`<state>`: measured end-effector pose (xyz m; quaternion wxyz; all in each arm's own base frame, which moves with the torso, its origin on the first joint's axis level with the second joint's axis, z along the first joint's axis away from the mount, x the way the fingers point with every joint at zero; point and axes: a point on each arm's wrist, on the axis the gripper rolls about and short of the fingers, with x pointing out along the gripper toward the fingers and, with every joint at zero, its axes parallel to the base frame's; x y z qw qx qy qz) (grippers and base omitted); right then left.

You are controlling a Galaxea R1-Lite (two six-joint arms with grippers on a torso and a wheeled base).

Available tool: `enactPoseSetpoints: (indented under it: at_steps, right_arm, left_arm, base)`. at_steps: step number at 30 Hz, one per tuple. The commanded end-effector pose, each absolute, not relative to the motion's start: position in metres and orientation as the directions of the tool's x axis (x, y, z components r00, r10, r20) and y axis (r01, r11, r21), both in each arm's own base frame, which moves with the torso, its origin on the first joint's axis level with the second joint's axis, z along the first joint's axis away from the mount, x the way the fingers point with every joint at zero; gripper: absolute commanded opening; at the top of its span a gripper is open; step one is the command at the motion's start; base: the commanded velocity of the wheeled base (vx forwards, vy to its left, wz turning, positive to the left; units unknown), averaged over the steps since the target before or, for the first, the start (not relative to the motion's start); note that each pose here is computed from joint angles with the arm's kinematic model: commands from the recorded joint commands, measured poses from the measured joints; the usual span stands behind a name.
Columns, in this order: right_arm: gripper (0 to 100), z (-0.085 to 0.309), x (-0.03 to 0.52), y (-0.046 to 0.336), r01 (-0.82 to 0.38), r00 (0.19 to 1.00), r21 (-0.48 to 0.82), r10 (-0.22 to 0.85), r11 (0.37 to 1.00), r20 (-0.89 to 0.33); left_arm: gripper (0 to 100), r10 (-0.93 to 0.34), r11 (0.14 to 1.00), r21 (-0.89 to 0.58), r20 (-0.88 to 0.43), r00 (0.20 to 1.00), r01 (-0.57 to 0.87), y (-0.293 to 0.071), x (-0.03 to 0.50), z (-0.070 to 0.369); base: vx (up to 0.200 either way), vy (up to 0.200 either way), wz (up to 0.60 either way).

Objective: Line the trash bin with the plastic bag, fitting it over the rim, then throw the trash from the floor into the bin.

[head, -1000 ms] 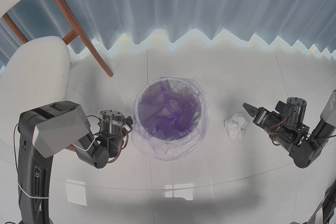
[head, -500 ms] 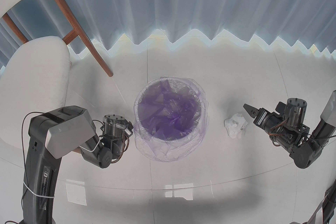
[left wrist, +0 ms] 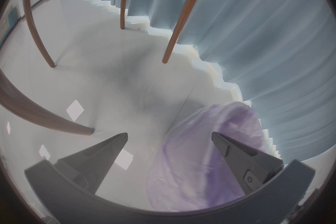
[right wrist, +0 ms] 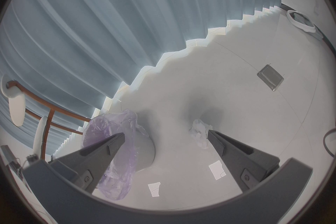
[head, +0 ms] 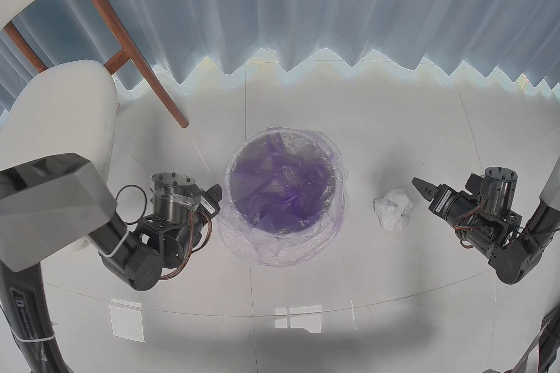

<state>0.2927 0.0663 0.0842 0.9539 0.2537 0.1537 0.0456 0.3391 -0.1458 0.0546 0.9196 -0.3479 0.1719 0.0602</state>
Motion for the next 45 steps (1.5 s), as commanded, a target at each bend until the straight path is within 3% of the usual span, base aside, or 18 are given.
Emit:
enactPoseSetpoints:
  at_steps: [1,9,16,23,28,31,38,45]
  right_arm:
    - [100,0.089,0.277,0.061,-0.002,0.948,0.499,0.161,0.867,-0.275]
    - [100,0.091,0.265,0.059,-0.028,0.936,0.506,0.201,0.862,-0.290]
    - [100,0.094,0.272,0.068,-0.067,0.914,0.513,0.259,0.855,-0.312]
    - [100,0.102,0.278,0.096,-0.151,0.844,0.528,0.387,0.836,-0.371]
    - [100,0.103,0.288,0.138,-0.207,0.767,0.544,0.480,0.813,-0.425]
    - [100,0.111,0.298,0.157,-0.152,0.731,0.598,0.497,0.787,-0.467]
    - [100,0.121,0.327,0.196,0.157,0.615,0.671,0.459,0.725,-0.641]
    - [100,0.097,0.352,0.208,0.229,0.634,0.658,0.404,0.717,-0.660]
  left_arm:
    - [100,-0.103,0.706,-0.704,-0.216,0.971,-0.082,-0.140,0.287,0.126]
    - [100,-0.190,0.671,-0.740,-0.120,0.974,0.039,-0.131,0.229,0.166]
    - [100,-0.272,0.681,-0.726,-0.138,0.952,0.090,-0.113,0.167,0.157]
    - [100,-0.285,0.678,-0.729,-0.134,0.949,0.100,-0.099,0.150,0.154]
    - [100,-0.256,0.684,-0.726,-0.143,0.956,0.075,-0.094,0.151,0.151]
    - [100,-0.255,0.683,-0.726,-0.142,0.957,0.074,-0.093,0.151,0.152]
    - [100,-0.254,0.685,-0.725,-0.146,0.956,0.072,-0.093,0.151,0.151]
    - [100,-0.251,0.688,-0.723,-0.152,0.956,0.066,-0.092,0.150,0.149]
  base:
    - [0.000,0.000,0.00]
    - [0.000,0.000,0.00]
    - [0.000,0.000,0.00]
    - [0.000,0.000,0.00]
    - [0.000,0.000,0.00]
    - [0.000,0.000,0.00]
    - [0.000,0.000,0.00]
    - [0.000,0.000,0.00]
